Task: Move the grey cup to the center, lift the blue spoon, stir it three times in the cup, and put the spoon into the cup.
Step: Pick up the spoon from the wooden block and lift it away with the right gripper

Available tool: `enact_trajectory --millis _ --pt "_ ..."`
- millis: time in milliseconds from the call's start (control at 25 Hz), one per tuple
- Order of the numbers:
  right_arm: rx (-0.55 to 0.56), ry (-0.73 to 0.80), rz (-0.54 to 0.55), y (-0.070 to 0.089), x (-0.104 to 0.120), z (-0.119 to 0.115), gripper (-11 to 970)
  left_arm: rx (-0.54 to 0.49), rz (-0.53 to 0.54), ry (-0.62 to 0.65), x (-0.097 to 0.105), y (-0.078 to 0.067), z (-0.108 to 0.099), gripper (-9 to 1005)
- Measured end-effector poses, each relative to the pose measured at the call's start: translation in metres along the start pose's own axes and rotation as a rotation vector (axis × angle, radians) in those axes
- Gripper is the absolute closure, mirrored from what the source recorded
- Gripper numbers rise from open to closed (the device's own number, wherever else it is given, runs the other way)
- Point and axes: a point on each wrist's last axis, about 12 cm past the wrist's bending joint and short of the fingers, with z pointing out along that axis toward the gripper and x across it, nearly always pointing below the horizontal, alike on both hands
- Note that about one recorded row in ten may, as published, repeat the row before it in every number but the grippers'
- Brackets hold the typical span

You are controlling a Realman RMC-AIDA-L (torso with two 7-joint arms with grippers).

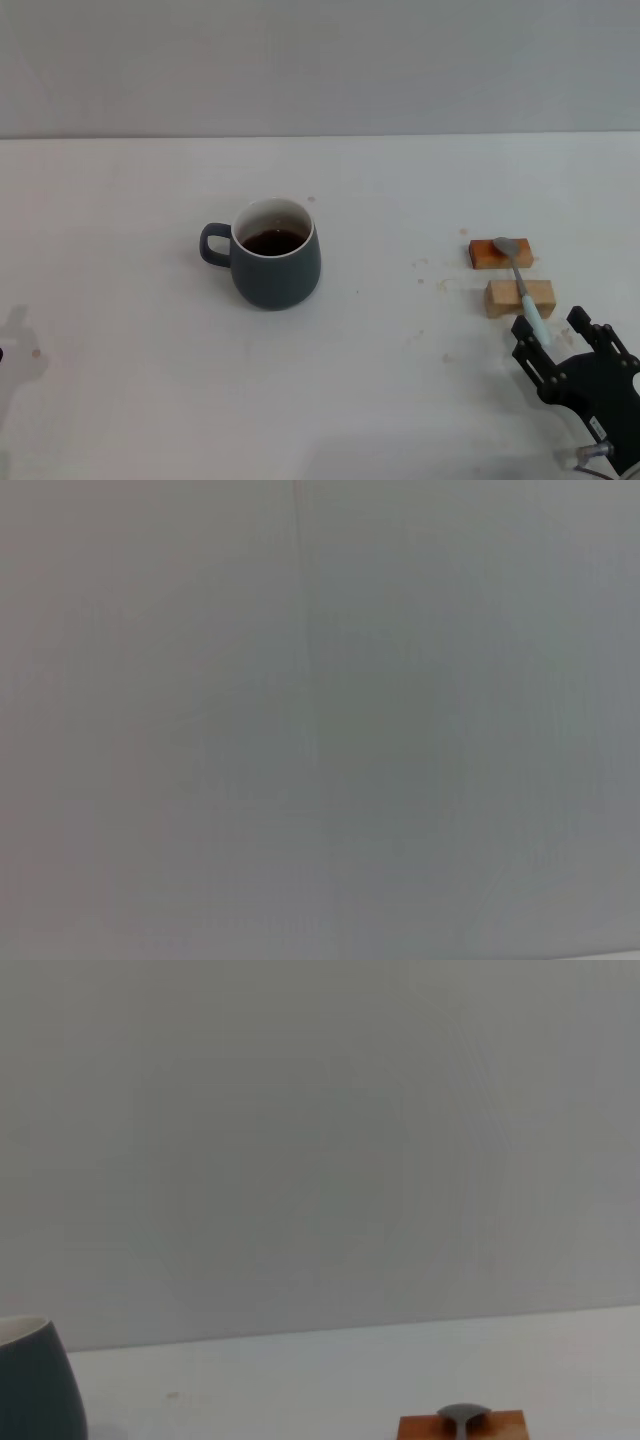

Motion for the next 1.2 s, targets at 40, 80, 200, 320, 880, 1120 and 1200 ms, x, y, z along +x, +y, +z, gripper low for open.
enact_trajectory --millis 40,80,200,320,880,1120,1200 --pt "-0.002 0.002 -0.001 0.0001 0.0002 0.0003 241 0.0 0.0 0.001 0.0001 0.0 0.0 998" --pt "-0.004 0.005 -0.002 0.0002 0.0003 0.0008 241 0.0 0.0 0.001 0.0001 0.0 0.0 998" --pt "-0.007 0.01 -0.003 0.0004 0.0005 0.0018 242 0.001 0.0 0.004 0.0005 -0.0001 -0.0001 998" --pt "-0.01 0.009 -0.004 0.0005 0.0 0.003 243 0.001 0.0 0.004 0.0005 -0.0001 -0.0001 998" --pt "-0.023 0.007 0.002 0.0043 -0.0008 0.0053 328 0.0 0.002 0.008 0.0009 0.0004 -0.0004 998" --pt "-0.023 0.018 0.002 0.0041 0.0004 0.0052 444 0.0 0.005 0.01 0.0013 0.001 -0.0009 998" --pt "-0.023 0.02 0.001 0.0038 0.0007 0.0051 450 0.0 0.007 0.012 0.0015 0.0015 -0.0012 998"
